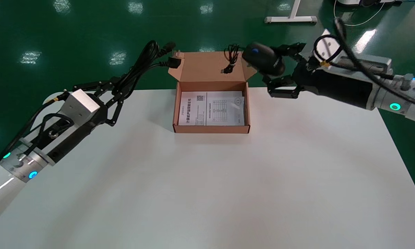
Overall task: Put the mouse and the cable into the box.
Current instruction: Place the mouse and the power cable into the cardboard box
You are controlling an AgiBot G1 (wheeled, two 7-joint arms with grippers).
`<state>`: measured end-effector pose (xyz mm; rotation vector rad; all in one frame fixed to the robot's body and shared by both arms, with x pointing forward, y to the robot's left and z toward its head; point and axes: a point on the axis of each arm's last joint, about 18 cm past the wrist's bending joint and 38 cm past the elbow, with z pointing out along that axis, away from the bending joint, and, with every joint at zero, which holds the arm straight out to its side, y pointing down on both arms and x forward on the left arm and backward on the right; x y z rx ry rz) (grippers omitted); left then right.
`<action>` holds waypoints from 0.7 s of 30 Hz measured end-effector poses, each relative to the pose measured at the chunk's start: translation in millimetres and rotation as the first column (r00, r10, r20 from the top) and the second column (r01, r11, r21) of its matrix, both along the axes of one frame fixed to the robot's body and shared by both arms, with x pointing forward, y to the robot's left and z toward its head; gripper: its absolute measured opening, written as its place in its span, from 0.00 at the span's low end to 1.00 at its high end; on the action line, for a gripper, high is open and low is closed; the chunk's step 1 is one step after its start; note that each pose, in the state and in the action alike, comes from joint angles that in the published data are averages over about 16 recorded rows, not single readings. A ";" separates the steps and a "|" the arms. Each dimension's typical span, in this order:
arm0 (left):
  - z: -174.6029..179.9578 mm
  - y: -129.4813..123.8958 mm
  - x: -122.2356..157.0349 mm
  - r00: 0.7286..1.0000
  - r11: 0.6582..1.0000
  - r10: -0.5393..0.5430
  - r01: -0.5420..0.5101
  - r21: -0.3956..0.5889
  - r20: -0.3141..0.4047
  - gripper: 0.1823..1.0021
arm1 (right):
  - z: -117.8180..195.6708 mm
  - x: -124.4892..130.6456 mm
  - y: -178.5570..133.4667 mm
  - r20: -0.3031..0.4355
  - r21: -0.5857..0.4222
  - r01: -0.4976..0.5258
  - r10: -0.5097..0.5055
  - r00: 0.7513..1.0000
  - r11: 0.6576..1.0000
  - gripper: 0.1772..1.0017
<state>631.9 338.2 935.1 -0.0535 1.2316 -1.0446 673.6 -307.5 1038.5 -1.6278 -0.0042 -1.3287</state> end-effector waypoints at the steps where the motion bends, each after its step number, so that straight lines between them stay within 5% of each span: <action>1: 0.2 0.0 0.2 1.000 1.000 -0.002 0.002 0.003 0.003 0.10 | -3.1 0.9 3.9 -0.007 -0.008 -0.006 0.006 1.000 1.000 0.50; 21: -4.2 -0.3 -1.5 1.000 0.998 -0.017 0.015 0.063 0.025 0.10 | -56.0 44.7 68.0 -0.119 -0.123 -0.046 0.032 0.992 0.991 0.50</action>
